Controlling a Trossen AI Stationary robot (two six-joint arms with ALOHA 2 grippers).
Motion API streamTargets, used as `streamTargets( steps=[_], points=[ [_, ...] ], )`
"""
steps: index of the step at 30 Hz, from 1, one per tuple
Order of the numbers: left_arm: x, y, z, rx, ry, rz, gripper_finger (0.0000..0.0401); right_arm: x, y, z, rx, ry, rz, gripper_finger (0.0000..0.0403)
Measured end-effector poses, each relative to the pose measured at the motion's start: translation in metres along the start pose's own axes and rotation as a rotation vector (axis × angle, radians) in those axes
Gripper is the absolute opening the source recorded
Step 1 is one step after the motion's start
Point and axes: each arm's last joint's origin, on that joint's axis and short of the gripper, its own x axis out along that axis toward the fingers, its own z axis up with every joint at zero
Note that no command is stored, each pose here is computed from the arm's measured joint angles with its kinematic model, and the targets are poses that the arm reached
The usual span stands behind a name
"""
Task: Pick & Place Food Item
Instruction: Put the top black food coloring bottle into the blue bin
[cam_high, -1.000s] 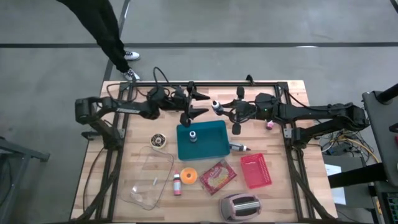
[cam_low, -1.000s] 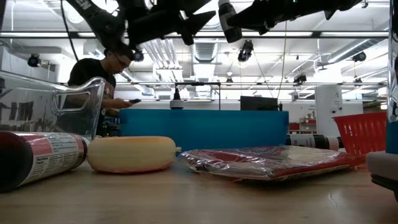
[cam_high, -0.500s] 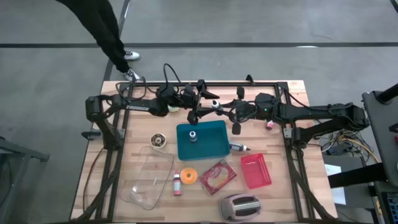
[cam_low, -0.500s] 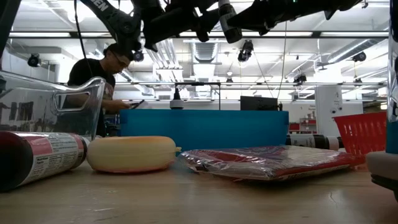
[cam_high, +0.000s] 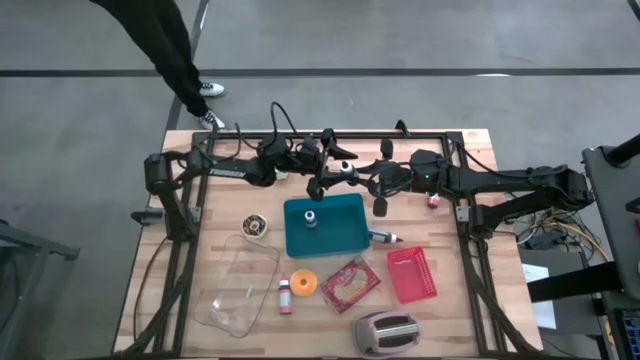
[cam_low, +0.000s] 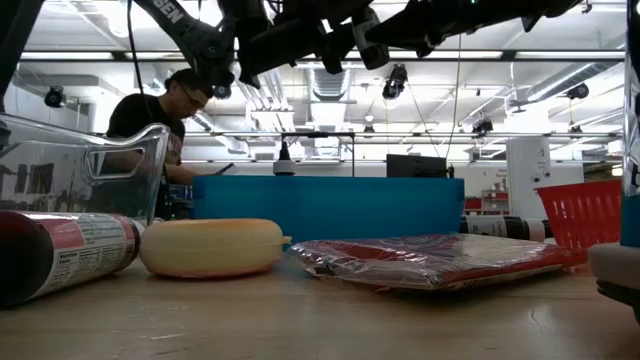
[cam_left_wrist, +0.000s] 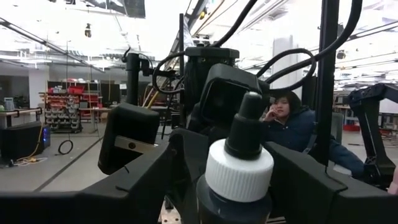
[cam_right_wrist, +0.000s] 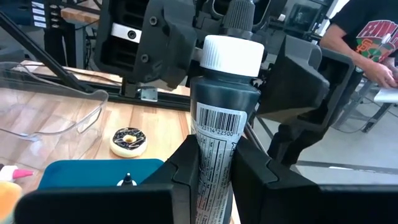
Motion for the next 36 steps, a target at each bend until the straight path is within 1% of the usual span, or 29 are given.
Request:
streamTargets(
  steps=[3, 7, 16, 30, 36],
  points=[
    [0.0001, -0.0001, 0.0000, 0.004, 0.000, 0.001, 0.0242, 0.0000, 0.0000, 0.0000, 0.000, 0.000, 0.000, 0.0054],
    [0.0000, 0.0001, 0.0007, 0.011, -0.006, 0.006, 0.0209, 0.0000, -0.0001, 0.0000, 0.004, 0.000, -0.001, 0.0054],
    [0.0022, -0.0001, 0.0053, 0.044, -0.027, 0.002, 0.0116, 0.0000, -0.0003, 0.0001, 0.027, -0.001, -0.002, 0.0054],
    [0.0029, -0.0010, 0.0039, 0.106, -0.008, -0.009, 0.0112, 0.0000, -0.0001, -0.0006, 0.022, 0.006, -0.001, 0.0053],
    [0.0034, -0.0012, 0.0045, 0.110, -0.008, -0.020, 0.0112, 0.0000, -0.0001, -0.0006, 0.022, 0.005, -0.001, 0.0048]
  ],
)
